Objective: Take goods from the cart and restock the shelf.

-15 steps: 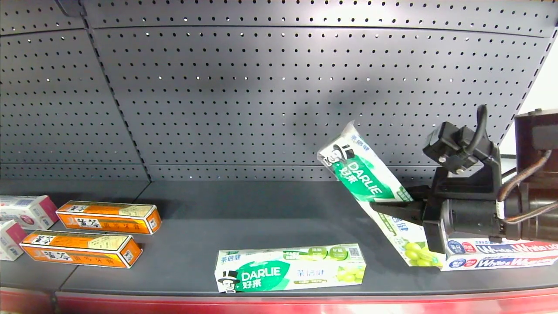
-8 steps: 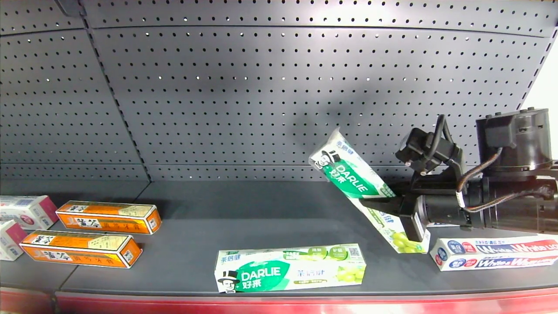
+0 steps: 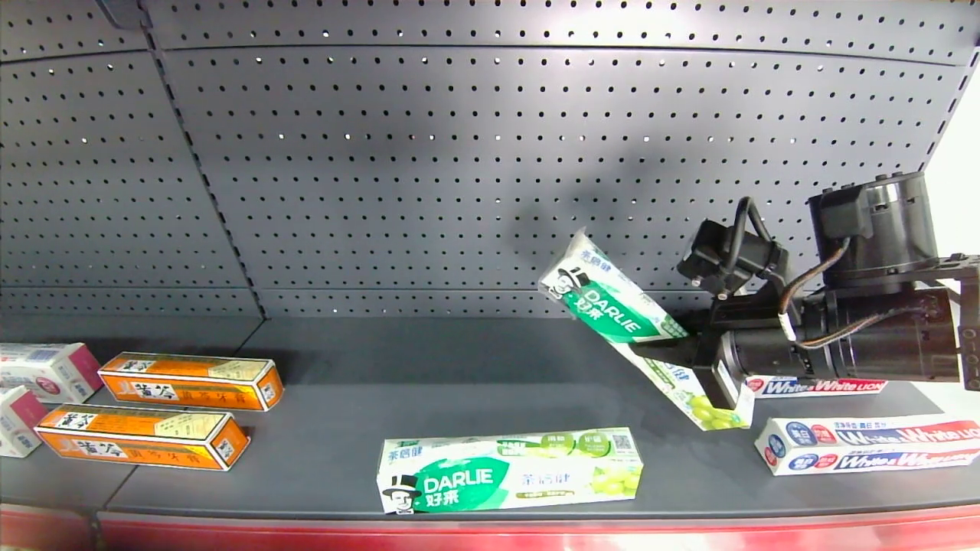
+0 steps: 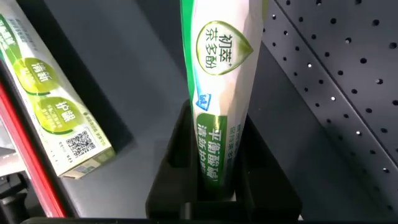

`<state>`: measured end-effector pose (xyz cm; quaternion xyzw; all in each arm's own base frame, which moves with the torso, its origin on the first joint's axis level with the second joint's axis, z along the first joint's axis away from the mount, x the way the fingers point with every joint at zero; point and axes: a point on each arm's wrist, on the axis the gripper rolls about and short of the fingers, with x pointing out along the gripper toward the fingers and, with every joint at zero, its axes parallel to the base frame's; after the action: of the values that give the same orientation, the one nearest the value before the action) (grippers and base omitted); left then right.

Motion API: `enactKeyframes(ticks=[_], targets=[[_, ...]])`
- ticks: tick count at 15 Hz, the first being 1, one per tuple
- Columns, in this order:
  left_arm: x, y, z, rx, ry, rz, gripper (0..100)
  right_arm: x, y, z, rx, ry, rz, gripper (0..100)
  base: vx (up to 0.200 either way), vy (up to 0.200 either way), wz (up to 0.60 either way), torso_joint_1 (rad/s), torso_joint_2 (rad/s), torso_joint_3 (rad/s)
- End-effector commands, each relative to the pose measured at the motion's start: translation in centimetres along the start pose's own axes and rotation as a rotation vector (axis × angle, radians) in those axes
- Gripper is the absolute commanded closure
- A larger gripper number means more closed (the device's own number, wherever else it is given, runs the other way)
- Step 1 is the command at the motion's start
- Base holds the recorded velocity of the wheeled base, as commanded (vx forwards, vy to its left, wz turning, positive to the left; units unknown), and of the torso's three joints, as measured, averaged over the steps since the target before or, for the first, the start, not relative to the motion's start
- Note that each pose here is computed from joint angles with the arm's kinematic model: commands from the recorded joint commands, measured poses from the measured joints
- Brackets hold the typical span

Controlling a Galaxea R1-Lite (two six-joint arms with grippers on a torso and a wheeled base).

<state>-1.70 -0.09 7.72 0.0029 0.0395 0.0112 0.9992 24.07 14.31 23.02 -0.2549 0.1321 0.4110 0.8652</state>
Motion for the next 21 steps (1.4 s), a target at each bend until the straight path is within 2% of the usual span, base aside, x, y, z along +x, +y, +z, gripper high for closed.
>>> enactKeyframes(ticks=[1, 4, 9, 14, 21], targets=[[0.0, 0.0, 0.0, 0.0, 0.001, 0.002, 0, 0.5, 0.1, -0.2, -0.001, 0.015, 0.014, 100, 0.0, 0.0, 0.0, 0.0, 0.0, 0.0], [0.0, 0.0, 0.0, 0.0, 0.001, 0.002, 0, 0.6, 0.0, 0.0, -0.007, 0.032, 0.025, 100, 0.0, 0.0, 0.0, 0.0, 0.0, 0.0], [0.0, 0.0, 0.0, 0.0, 0.002, 0.0, 0, 0.8, -0.5, 1.7, -0.052, 0.084, 0.073, 100, 0.0, 0.0, 0.0, 0.0, 0.0, 0.0], [0.0, 0.0, 0.0, 0.0, 0.002, 0.0, 0, 1.0, -0.2, 1.3, -0.053, 0.142, 0.112, 100, 0.0, 0.0, 0.0, 0.0, 0.0, 0.0], [0.0, 0.0, 0.0, 0.0, 0.002, 0.0, 0, 0.7, -0.2, 2.4, -0.065, 0.204, 0.166, 100, 0.0, 0.0, 0.0, 0.0, 0.0, 0.0]])
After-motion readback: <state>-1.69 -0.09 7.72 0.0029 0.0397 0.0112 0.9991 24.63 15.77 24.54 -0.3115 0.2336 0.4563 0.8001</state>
